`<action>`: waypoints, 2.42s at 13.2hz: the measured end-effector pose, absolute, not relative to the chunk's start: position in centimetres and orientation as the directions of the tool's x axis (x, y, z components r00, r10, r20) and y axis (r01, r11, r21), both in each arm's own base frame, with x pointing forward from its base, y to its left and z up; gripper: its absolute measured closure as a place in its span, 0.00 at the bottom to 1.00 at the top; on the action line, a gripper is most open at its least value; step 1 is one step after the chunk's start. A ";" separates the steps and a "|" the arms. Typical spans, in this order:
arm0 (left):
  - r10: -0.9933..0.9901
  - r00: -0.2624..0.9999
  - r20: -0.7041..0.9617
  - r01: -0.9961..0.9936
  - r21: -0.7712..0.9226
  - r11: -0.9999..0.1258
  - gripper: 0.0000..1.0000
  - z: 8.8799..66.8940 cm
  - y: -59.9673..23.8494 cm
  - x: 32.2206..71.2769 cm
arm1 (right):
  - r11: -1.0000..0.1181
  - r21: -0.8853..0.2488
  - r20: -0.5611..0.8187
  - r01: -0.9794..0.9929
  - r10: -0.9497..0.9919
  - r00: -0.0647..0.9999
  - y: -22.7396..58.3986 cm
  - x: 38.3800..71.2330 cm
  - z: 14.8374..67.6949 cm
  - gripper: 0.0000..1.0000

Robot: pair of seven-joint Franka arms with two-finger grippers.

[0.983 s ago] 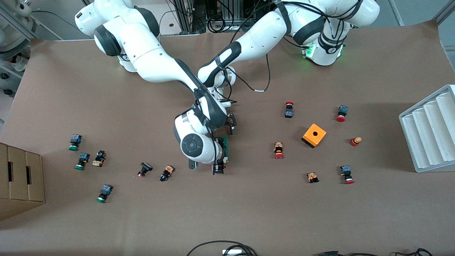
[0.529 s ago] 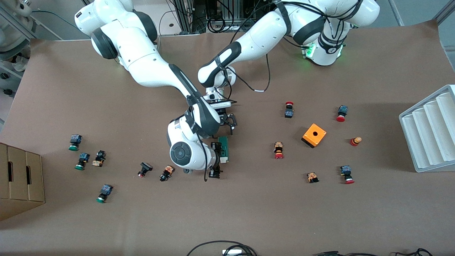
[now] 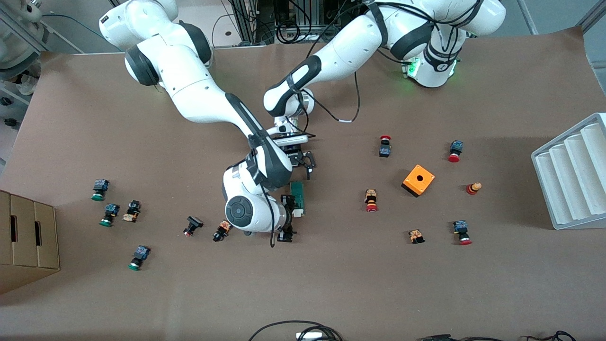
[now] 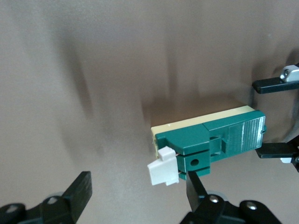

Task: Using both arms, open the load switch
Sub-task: 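Press the white lever down with the right gripper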

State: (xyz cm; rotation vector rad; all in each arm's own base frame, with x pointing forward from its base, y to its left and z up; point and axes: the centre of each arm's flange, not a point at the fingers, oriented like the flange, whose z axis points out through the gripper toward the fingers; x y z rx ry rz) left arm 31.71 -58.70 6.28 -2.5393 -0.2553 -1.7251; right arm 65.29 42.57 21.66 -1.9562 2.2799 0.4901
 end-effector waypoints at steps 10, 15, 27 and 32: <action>0.102 0.359 0.928 0.170 0.042 -0.984 0.00 6.3 -58.7 31.7 | 0.125 0.225 -0.265 -0.966 -0.947 -0.184 43.2 64.4 21.3 0.24; 0.102 0.359 0.928 0.170 0.042 -0.985 0.00 6.3 -58.7 31.7 | 0.141 0.232 -0.260 -0.962 -0.944 -0.201 43.3 64.3 20.9 0.37; 0.101 0.359 0.928 0.170 0.042 -0.985 0.00 6.3 -58.7 31.7 | 0.158 0.236 -0.257 -0.959 -0.941 -0.219 43.6 64.2 20.9 0.59; 0.101 0.358 0.928 0.170 0.042 -0.985 0.00 6.2 -58.7 31.7 | 0.159 0.232 -0.259 -0.960 -0.941 -0.219 43.8 64.1 20.9 0.67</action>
